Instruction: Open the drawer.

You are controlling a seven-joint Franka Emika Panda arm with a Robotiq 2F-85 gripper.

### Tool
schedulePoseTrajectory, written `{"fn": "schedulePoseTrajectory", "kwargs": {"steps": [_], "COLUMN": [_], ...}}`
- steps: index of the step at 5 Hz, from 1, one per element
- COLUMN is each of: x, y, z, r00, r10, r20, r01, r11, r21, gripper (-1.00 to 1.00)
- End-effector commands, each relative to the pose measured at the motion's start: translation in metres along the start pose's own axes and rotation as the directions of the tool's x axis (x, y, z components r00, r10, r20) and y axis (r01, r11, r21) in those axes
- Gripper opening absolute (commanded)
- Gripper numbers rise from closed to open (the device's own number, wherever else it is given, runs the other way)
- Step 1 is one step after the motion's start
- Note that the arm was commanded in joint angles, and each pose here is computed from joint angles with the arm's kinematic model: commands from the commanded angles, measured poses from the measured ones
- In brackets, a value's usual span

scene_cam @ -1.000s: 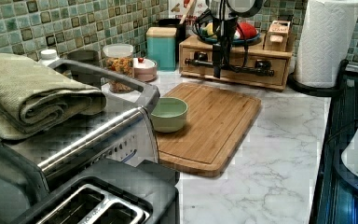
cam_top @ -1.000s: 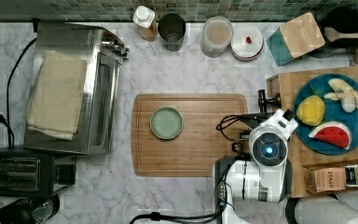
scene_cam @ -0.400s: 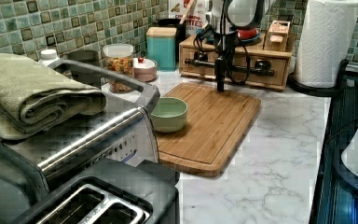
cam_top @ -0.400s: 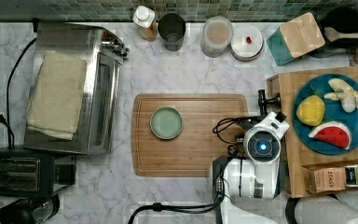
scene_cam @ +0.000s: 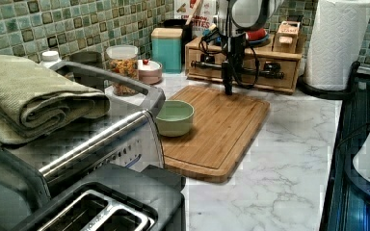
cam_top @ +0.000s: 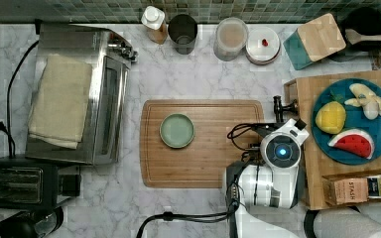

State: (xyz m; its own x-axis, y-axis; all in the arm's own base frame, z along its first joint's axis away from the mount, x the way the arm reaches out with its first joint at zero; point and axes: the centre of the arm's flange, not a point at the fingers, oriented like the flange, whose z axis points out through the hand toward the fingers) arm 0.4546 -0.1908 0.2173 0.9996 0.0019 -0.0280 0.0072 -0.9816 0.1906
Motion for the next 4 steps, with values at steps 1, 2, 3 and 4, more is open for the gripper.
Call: {"fn": "schedulePoseTrajectory", "kwargs": {"steps": [1, 2, 3, 4], "x": [0.027, 0.028, 0.022, 0.015], "y": [-0.088, -0.133, -0.182, -0.211], "z": [-0.036, -0.04, -0.053, -0.066], "r00": [0.995, 0.999, 0.999, 0.995], "r10": [-0.102, -0.04, -0.031, -0.102], "r20": [-0.018, 0.006, 0.024, 0.008], "r01": [0.103, 0.039, 0.028, 0.1], "r11": [0.989, 0.992, 0.992, 0.988], "r21": [0.11, 0.121, 0.125, 0.121], "gripper": [1.0, 1.0, 1.0, 1.0]}}
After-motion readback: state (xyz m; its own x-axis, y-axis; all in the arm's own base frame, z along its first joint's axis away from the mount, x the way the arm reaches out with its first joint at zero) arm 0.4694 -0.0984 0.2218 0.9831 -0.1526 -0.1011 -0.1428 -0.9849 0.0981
